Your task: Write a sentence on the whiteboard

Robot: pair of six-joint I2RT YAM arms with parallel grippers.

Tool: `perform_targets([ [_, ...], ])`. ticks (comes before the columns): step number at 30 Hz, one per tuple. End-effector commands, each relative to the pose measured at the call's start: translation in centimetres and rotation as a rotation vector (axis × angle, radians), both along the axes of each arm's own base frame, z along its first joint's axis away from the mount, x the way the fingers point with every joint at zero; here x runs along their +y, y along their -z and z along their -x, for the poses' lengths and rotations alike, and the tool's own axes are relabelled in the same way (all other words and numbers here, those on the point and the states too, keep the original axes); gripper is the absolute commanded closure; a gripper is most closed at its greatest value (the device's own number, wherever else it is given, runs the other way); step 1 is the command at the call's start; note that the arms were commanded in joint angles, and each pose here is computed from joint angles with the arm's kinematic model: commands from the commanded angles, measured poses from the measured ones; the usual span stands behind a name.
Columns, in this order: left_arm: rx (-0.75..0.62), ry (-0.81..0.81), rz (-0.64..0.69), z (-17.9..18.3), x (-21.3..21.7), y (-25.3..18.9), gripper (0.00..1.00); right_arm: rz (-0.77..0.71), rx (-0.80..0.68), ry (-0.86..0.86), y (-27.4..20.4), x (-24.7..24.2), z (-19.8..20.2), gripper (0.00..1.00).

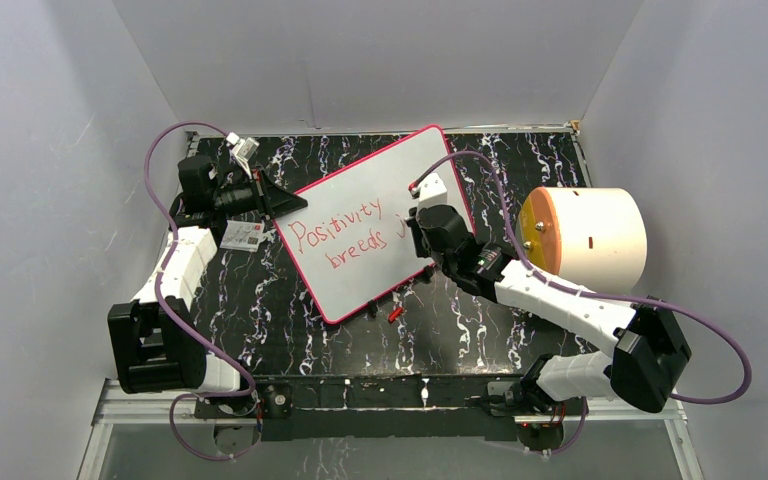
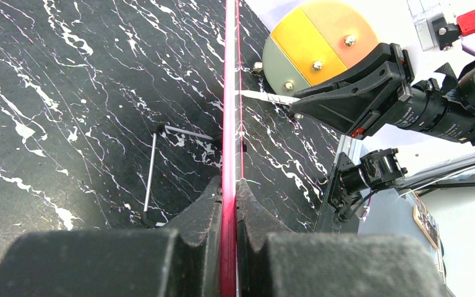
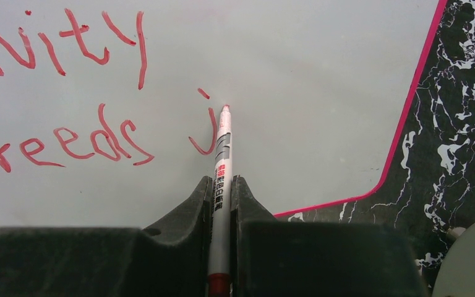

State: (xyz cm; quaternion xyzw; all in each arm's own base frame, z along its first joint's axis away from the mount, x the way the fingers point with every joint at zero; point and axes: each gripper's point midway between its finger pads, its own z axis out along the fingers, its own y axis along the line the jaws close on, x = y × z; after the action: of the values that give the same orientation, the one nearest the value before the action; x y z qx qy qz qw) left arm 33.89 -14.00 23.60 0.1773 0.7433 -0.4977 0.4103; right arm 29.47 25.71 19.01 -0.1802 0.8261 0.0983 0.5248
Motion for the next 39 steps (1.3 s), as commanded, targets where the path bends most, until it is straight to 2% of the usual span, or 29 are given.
perform_targets([
  [1,0.075,-0.066,-0.091,-0.8,0.5,4.4,1.00,-0.009,0.019,-0.018,0.2,0.0,0.4,1.00],
  [19,0.074,-0.066,-0.093,-0.8,0.5,4.5,1.00,0.043,-0.011,0.051,0.5,-1.6,-0.2,1.00],
  [39,0.076,-0.066,-0.092,-0.8,0.5,4.5,1.00,-0.034,-0.094,0.021,-1.9,-0.3,-1.3,1.00],
])
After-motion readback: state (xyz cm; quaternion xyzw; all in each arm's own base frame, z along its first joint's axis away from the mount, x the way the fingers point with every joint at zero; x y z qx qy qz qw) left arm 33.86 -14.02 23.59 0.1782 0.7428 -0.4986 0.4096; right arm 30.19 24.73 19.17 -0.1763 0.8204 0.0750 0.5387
